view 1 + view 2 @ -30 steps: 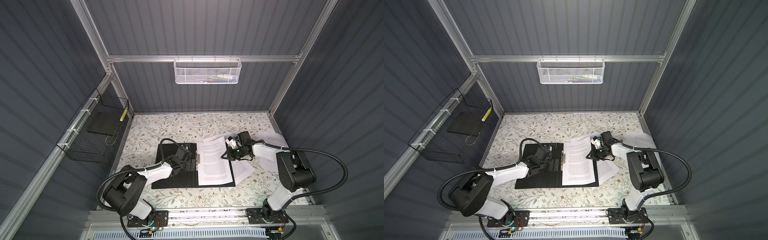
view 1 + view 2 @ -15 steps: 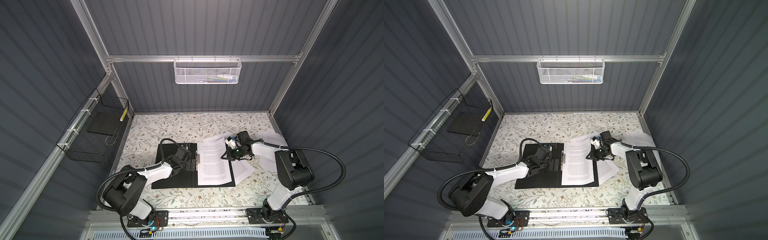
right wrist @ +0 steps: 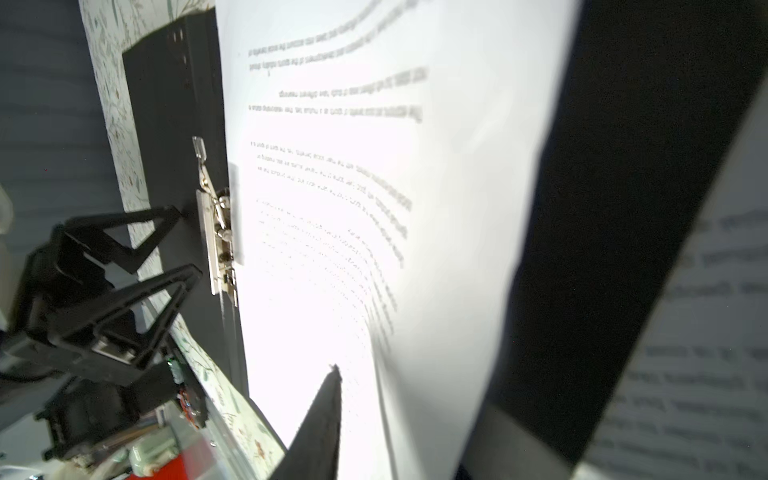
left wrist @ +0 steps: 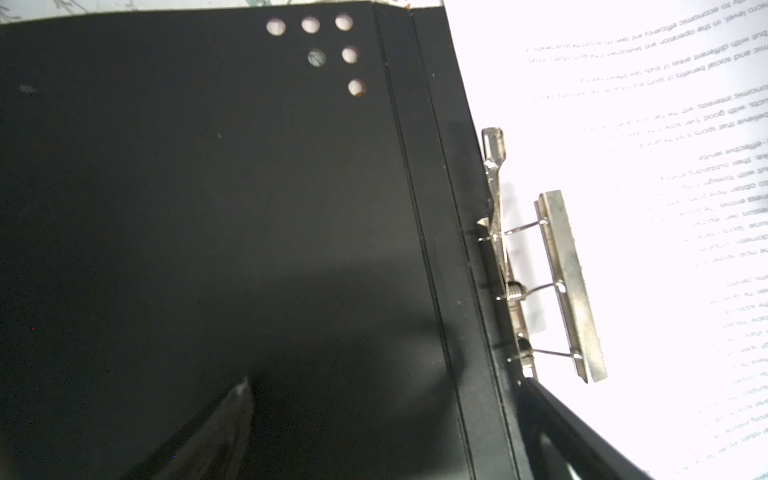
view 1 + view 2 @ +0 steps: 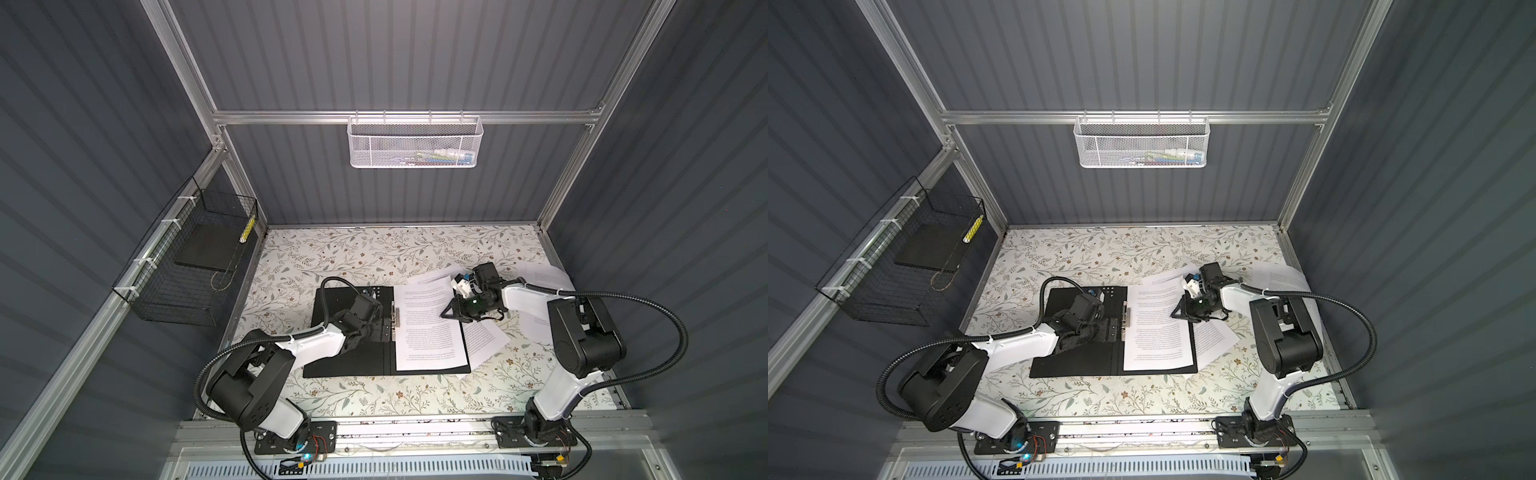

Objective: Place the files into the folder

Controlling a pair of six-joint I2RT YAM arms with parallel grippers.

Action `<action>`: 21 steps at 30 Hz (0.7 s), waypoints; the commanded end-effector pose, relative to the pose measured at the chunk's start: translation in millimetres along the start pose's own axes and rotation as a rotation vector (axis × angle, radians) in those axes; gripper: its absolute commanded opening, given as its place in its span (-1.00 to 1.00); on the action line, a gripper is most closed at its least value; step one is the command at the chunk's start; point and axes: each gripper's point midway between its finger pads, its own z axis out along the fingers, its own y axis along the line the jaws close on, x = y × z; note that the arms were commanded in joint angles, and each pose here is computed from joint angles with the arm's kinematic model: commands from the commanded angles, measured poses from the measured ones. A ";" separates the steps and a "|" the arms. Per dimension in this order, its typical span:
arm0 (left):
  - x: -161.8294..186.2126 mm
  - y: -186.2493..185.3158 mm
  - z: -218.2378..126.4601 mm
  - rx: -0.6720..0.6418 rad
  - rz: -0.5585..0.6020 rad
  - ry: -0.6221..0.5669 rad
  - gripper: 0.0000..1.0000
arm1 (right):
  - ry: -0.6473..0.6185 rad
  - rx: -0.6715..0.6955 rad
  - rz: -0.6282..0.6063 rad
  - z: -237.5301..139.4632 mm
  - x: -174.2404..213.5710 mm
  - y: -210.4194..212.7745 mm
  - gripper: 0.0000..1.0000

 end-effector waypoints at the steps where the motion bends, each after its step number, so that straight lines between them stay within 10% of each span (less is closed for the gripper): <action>1: 6.4 2.4 2.8 0.000 -0.006 0.027 0.99 | 0.000 0.034 -0.004 0.2 -2.7 -3.2 -0.24; 21: 2.8 8.4 -0.8 -0.019 -0.024 0.009 0.99 | -0.038 0.190 0.042 -5.6 -10.2 -27.7 0.39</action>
